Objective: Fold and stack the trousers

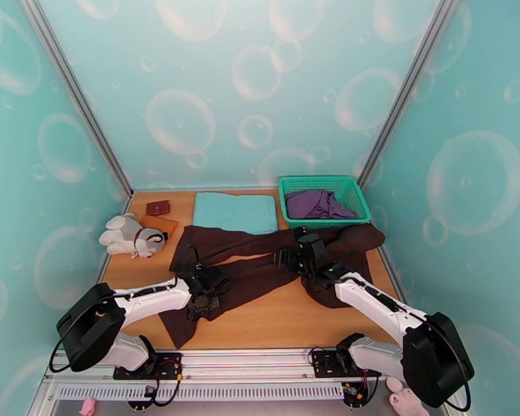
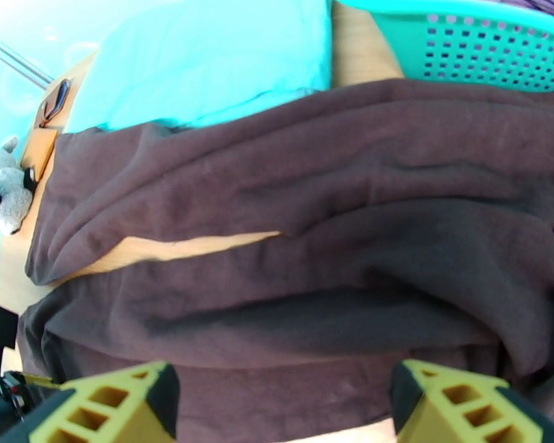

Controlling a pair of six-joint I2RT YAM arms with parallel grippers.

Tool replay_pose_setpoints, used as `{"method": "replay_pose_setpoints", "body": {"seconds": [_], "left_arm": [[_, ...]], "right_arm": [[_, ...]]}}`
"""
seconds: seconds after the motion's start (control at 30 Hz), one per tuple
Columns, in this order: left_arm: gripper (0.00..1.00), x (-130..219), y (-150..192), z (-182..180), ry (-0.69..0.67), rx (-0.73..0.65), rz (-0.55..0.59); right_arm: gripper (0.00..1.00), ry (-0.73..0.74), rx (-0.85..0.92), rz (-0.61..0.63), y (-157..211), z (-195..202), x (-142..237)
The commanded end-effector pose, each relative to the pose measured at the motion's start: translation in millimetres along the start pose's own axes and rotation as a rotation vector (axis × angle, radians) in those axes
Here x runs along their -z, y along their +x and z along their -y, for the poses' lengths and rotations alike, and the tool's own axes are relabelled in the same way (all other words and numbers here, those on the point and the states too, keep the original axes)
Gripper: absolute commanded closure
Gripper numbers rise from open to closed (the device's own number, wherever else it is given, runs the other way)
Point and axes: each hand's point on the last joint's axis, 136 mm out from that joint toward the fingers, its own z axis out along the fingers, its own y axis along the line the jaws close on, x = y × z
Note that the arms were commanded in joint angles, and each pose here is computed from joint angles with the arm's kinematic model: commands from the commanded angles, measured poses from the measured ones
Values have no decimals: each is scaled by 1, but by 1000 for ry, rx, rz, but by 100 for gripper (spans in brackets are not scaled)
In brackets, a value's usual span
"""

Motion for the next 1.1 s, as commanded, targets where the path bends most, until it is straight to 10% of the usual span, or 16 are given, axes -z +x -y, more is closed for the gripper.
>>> {"method": "replay_pose_setpoints", "body": {"seconds": [0.0, 0.37, 0.73, 1.07], "left_arm": [[89, -32, 50, -51, -182, 27, -199], [100, 43, -37, -136, -566, 403, 126], [100, 50, -64, -200, -352, 860, 326], [100, 39, -96, -166, -107, 654, 364]], "right_arm": [[21, -45, 14, 34, -10, 1, 3], [20, 64, -242, 79, -11, 58, 14], [1, 223, -621, 288, -5, 120, 68], [1, 461, -918, 164, 71, 145, 69]]}}
